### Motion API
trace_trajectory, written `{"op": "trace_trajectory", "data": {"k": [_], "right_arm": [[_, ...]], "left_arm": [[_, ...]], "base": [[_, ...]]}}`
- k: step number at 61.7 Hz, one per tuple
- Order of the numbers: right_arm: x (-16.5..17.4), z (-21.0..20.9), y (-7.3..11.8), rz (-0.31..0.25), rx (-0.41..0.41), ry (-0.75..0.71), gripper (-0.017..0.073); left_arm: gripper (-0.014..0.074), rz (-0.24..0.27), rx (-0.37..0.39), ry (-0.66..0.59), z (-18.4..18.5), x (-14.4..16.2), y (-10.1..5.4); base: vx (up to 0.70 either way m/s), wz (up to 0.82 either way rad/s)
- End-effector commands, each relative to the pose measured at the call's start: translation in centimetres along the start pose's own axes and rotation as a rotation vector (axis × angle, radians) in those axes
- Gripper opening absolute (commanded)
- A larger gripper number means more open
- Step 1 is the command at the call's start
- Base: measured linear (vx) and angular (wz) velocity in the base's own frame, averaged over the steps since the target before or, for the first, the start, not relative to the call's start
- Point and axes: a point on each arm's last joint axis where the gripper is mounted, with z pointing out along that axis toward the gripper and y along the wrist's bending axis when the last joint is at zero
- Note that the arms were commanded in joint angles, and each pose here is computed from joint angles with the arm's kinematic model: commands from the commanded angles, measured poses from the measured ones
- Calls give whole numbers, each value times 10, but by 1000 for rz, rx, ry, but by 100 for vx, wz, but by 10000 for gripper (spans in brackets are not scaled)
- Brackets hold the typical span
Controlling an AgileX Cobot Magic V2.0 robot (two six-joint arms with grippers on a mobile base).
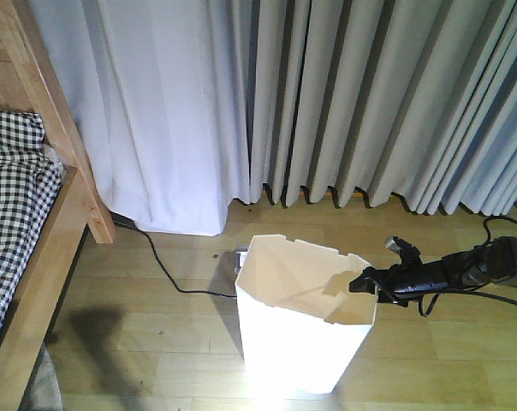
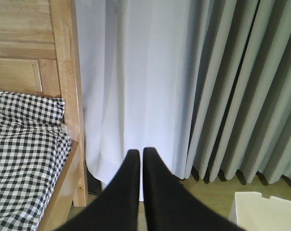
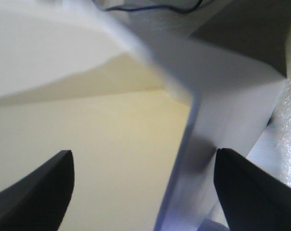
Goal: Move trash bin to bedside with robot
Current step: 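Open the right gripper and raise it away from the bin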
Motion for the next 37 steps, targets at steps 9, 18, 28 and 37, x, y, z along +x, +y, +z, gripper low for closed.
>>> {"op": "trace_trajectory", "data": {"k": [9, 18, 28, 37], "right_arm": [[-31, -30, 11, -9, -9, -48, 584], [-23, -44, 9, -2, 120, -64, 584], [-4, -78, 24, -95, 290, -96, 584], [2, -123, 56, -191, 359, -145, 584]], "left_arm": [[-6, -9, 4, -67, 0, -3, 0], [-6, -9, 4, -67, 0, -3, 0], [-6, -9, 4, -67, 0, -3, 0], [-6, -9, 4, -67, 0, -3, 0]], "base": [[0, 0], [0, -1], [0, 0], [0, 0]]}}
